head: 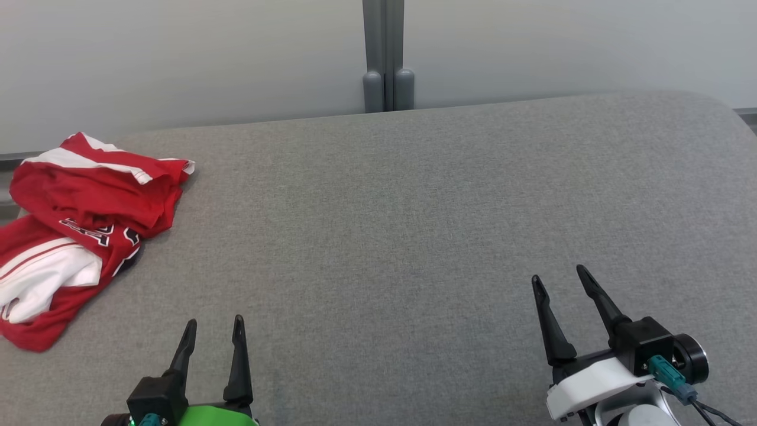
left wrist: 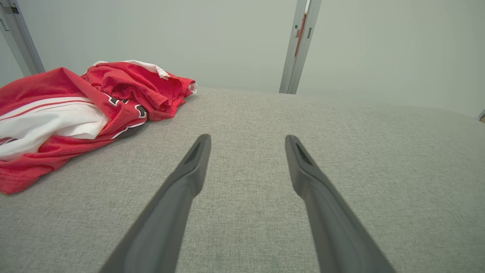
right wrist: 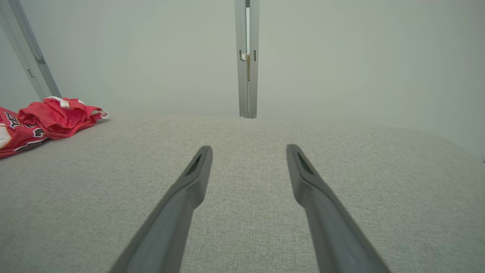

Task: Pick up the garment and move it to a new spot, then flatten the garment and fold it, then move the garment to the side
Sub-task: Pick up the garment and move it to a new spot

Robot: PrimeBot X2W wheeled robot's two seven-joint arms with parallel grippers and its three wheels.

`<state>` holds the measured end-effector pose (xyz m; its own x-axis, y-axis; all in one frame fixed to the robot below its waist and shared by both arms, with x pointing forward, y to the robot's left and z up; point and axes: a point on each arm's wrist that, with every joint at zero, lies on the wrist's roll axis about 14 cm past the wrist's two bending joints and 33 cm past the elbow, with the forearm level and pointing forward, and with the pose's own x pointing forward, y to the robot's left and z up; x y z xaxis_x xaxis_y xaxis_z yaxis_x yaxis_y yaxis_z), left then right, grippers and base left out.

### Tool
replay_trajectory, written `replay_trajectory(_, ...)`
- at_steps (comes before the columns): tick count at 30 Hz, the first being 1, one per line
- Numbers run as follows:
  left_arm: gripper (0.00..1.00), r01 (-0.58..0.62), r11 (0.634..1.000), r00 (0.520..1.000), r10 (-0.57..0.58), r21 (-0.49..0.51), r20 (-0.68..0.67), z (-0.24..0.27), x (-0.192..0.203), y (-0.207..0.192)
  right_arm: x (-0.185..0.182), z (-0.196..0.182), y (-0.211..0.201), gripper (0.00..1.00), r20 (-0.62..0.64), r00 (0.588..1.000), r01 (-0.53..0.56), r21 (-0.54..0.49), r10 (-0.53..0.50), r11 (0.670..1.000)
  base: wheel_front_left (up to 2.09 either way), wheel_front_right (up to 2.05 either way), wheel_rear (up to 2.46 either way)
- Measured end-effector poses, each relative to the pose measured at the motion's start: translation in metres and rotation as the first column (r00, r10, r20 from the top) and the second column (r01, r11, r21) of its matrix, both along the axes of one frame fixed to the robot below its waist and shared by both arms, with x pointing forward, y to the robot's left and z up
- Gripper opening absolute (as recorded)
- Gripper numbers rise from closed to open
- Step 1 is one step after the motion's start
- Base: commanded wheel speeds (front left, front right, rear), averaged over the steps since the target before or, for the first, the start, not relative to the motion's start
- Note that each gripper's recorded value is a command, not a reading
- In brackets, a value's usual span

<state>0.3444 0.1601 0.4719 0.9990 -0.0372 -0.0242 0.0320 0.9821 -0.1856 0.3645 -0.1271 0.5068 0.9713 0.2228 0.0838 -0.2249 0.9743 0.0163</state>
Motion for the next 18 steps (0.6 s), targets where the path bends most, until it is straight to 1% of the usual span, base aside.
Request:
replay_trajectory(6, 1.0, -0.042, 0.999, 0.999, 0.042, 0.005, 0.012, 0.004, -0.006, 0.014, 0.005, -0.003, 0.008, 1.0, -0.009, 1.0, -0.025, -0.001, 0.025, 1.0, 0.0, 0.0, 0.0)
replay_trajectory(12, 1.0, -0.155, 0.988, 0.988, 0.154, 0.014, 0.023, 0.008, -0.021, 0.049, 0.016, -0.003, 0.043, 1.0, -0.007, 0.992, -0.127, 0.006, 0.127, 0.992, 0.0, 0.0, 0.0)
replay_trajectory(18, 1.0, -0.274, 0.961, 0.961, 0.274, 0.017, 0.026, 0.009, -0.046, 0.083, 0.025, -0.004, 0.087, 1.0, -0.009, 0.968, -0.252, 0.009, 0.252, 0.968, 0.0, 0.0, 0.0)
